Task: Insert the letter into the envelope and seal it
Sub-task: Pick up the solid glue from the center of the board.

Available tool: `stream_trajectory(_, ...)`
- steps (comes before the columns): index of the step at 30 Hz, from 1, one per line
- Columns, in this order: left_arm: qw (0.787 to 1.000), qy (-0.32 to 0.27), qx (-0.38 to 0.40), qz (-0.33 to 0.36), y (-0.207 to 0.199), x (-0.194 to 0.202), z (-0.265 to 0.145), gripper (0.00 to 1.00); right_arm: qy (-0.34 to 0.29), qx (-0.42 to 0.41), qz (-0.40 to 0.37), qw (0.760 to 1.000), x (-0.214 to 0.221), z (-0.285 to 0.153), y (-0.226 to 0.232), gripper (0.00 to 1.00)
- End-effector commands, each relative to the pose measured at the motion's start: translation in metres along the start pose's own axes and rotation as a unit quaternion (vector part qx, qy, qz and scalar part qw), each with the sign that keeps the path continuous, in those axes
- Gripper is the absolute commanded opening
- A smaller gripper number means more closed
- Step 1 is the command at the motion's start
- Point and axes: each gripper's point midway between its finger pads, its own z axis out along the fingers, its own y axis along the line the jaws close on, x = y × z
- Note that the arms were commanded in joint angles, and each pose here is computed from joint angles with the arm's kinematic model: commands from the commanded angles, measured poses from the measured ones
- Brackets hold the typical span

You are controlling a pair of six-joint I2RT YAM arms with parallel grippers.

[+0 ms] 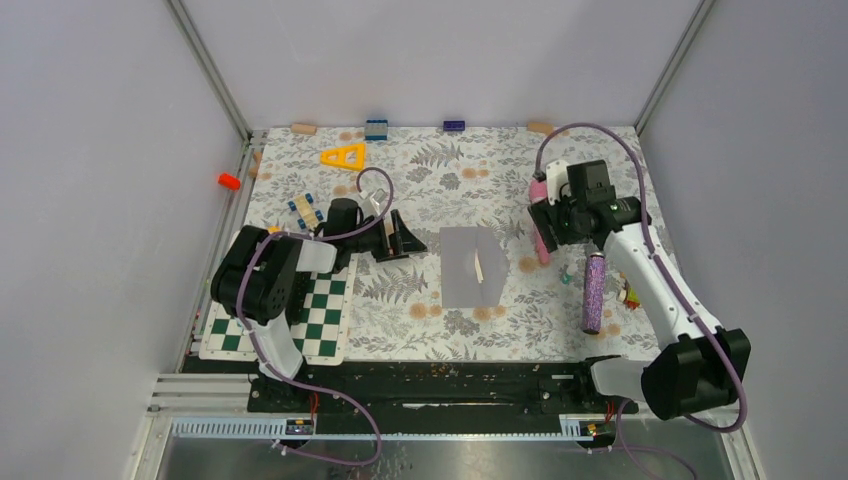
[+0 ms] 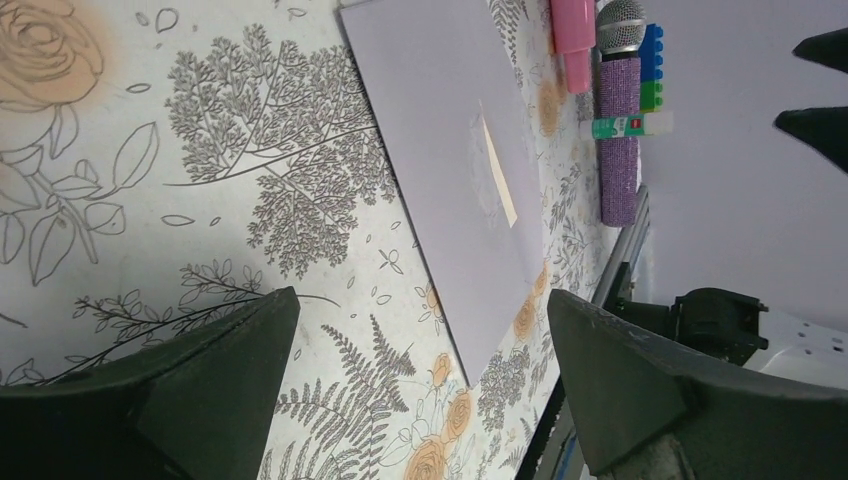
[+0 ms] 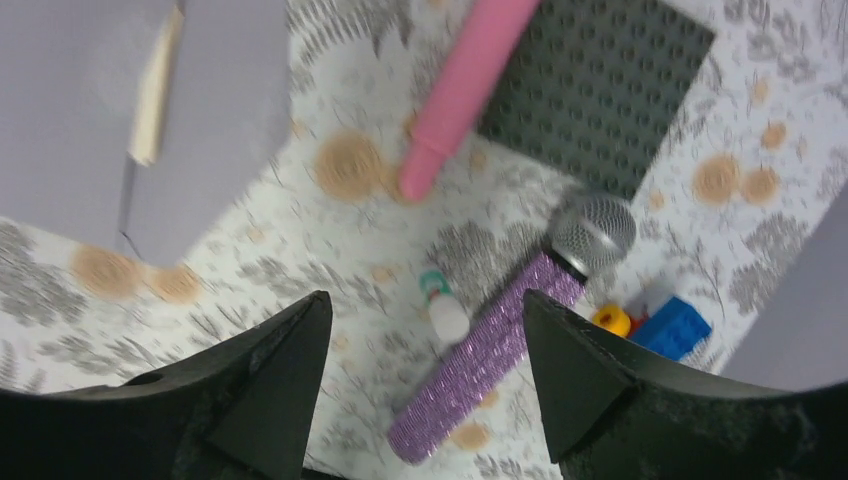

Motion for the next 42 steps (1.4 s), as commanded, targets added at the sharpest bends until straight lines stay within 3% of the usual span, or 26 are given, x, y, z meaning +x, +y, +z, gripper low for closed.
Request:
stream_trajectory(1, 0.997, -0.031, 0.001, 0.071, -0.024, -0.026, -0.004, 0.99, 0.09, 0.05, -0.058, 0.993, 0.055, -0.004, -0.017, 0.78)
stream_trajectory(11, 0.992, -0.045, 0.01, 0.121, -0.05, -0.034, -0.012, 0.99, 0.126, 0.055, -0.058, 0.989, 0.097, 0.022, -0.016, 0.78)
stream_trajectory(19, 0.991, -0.044, 0.019, 0.127, -0.056, -0.033, -0.012, 0.99, 0.089, 0.029, -0.036, 0.995, 0.104, 0.045, -0.014, 0.75)
stream_trajectory(31, 0.991, -0.041, 0.02, 0.125, -0.055, -0.032, -0.01, 0.99, 0.074, 0.0, -0.005, 0.997, 0.108, 0.067, -0.011, 0.52)
stream_trajectory(39, 0.991, -0.039, 0.021, 0.125, -0.055, -0.032, -0.009, 0.99, 0.1, 0.001, -0.013, 0.995, 0.122, 0.067, -0.012, 0.52)
stream_trajectory(42, 0.991, -0.037, 0.021, 0.124, -0.055, -0.032, -0.008, 0.99, 0.106, 0.001, -0.012, 0.994, 0.125, 0.069, -0.013, 0.48)
